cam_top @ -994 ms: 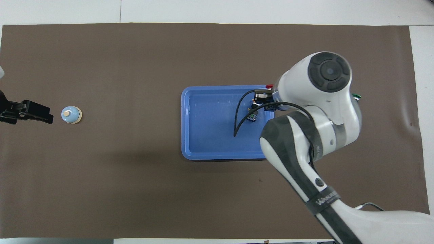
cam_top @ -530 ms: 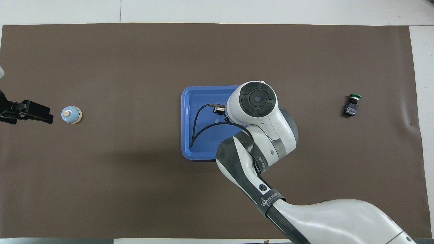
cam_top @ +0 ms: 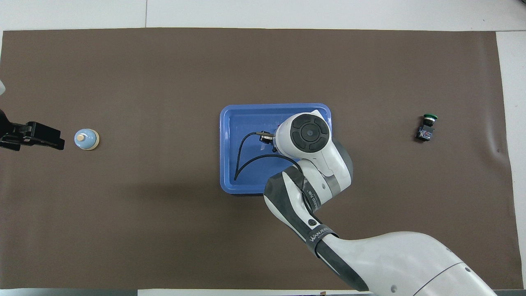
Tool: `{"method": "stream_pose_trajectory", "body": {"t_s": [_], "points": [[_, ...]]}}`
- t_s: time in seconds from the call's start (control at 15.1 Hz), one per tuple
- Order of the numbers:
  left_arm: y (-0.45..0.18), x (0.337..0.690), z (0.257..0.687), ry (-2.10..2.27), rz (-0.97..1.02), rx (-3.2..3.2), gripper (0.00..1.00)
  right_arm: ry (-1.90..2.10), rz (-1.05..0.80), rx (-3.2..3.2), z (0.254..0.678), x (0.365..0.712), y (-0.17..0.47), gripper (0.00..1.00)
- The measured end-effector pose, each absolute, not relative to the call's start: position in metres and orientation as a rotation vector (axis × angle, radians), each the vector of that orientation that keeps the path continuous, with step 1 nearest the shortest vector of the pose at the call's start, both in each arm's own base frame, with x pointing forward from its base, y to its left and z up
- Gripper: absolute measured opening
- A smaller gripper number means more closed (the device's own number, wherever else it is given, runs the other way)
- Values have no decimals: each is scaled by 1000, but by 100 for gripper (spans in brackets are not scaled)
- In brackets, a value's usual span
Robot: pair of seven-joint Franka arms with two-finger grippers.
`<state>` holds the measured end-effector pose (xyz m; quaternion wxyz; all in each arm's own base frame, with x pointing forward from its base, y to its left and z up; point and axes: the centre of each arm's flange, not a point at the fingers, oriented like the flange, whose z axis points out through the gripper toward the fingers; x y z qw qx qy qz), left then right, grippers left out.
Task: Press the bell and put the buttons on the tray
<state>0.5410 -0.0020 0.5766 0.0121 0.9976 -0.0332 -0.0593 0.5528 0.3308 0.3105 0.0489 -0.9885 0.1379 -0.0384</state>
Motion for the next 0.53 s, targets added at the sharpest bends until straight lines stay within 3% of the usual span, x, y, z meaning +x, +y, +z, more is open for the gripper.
{"method": "stream_pose_trajectory", "body": {"t_s": [0.2,0.33,0.53], "points": [[-2,541,577,-103,-185,3110,100,458,-101,-3023,322,557,321,77],[-2,541,577,-103,-185,3110,100,517,-65,-3041,354,568,299,97],[-2,541,577,-103,-185,3110,100,552,-36,-3064,419,588,233,100]]}}
